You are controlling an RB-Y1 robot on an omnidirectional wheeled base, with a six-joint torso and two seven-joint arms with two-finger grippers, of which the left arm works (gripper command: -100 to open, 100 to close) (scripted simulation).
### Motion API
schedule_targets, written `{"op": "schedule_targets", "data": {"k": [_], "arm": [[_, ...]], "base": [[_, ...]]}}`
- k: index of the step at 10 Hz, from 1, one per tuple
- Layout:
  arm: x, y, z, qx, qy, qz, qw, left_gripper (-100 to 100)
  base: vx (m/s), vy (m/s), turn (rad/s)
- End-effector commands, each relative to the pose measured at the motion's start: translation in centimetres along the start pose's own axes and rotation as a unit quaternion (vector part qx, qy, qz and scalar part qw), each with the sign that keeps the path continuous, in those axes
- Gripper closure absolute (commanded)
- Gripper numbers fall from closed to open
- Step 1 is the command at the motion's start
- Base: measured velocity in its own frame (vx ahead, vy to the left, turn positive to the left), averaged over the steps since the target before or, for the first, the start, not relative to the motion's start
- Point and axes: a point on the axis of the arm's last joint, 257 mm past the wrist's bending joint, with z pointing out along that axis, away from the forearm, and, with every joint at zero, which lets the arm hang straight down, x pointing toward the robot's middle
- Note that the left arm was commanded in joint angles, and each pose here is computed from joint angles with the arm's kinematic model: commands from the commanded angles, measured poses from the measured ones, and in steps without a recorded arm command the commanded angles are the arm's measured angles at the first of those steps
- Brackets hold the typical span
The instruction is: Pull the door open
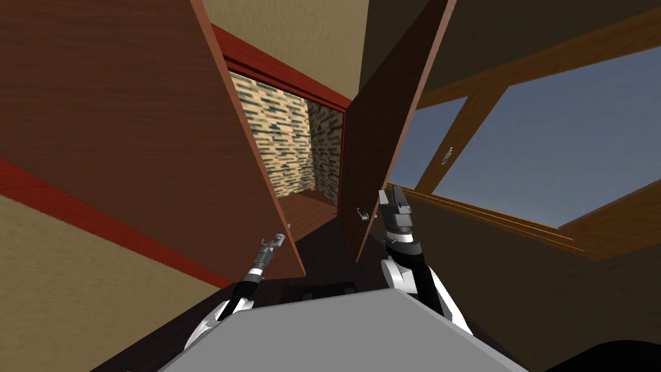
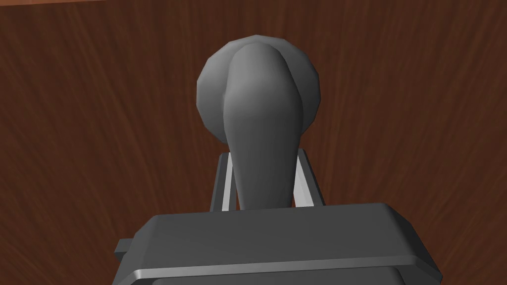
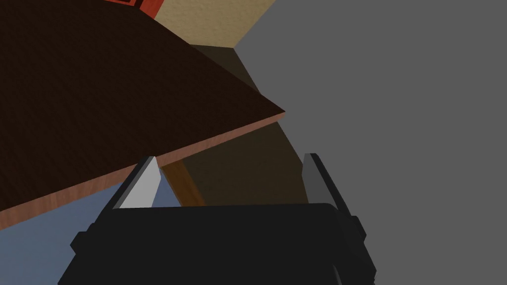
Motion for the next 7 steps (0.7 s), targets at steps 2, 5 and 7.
{"op": "schedule_targets", "data": {"k": [2,5,7], "arm": [[0.7,0.2,0.20,0.001,0.006,-0.003,1.0000,100],[1.6,0.1,0.79,0.002,0.014,-0.003,0.9999,100],[2.4,0.1,1.23,0.002,0.020,-0.003,0.9998,100]], "base": [[-0.016,0.009,0.010],[-0.109,0.080,-0.076],[-0.151,0.108,-0.064]]}}
